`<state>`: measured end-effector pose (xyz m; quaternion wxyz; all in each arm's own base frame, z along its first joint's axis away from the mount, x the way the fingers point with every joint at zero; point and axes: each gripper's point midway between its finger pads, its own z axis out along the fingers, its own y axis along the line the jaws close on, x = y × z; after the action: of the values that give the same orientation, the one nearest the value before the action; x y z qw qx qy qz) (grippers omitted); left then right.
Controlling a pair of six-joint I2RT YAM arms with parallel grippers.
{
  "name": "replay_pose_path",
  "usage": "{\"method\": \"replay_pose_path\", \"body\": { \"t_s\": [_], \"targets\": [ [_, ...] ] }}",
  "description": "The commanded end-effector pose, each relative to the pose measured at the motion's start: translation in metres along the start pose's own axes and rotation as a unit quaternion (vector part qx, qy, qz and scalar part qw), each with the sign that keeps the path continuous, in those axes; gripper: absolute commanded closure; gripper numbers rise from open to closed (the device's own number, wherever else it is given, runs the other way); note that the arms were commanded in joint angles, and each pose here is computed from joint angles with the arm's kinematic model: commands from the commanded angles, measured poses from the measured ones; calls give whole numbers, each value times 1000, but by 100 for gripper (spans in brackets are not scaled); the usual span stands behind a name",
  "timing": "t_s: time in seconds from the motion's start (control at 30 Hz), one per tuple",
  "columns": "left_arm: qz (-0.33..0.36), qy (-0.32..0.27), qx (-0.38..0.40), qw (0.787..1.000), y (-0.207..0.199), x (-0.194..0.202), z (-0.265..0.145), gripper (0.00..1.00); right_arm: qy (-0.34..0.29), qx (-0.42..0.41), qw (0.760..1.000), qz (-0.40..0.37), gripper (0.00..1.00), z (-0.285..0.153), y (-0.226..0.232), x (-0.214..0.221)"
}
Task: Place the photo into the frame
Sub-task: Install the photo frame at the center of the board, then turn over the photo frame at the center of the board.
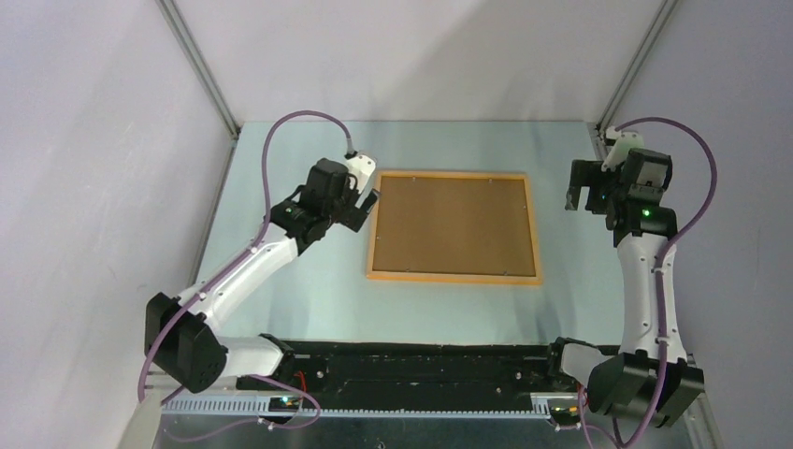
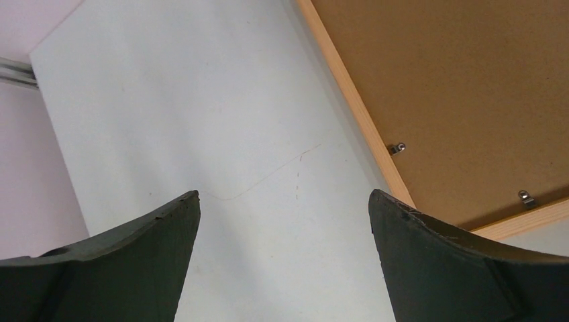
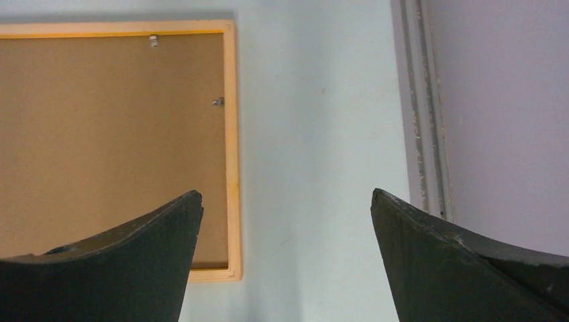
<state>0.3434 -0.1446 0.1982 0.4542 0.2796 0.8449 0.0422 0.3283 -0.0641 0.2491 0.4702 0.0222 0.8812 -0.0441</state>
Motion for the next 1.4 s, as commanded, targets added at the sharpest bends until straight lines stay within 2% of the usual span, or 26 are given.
{"method": "replay_pose_path", "body": {
  "t_s": [0.0,0.27,0.43,0.57,0.87,1.0,1.23,1.37],
  "targets": [
    [4,-29,-43,999,24,-8,-16,0,1,-54,999,-2,1,-12,23,9],
    [26,-30,-53,998,32,-2,-24,0,-8,-139,990,-37,1,-15,56,22],
    [38,-20,-61,997,36,2,-21,0,25,-189,978,-80,1,-6,80,39],
    [34,-7,-79,996,42,4,-19,0,57,-229,961,-142,1,1,107,60],
    [40,9,4,999,10,17,-11,0,144,-296,898,-291,1,4,168,127],
    [31,18,22,999,2,18,-8,0,179,-319,863,-348,7,2,187,155],
    [25,37,21,999,0,21,-2,0,231,-334,806,-431,23,4,212,196],
    [24,38,17,999,1,21,-4,0,241,-329,783,-470,27,9,220,210]
  ]
}}
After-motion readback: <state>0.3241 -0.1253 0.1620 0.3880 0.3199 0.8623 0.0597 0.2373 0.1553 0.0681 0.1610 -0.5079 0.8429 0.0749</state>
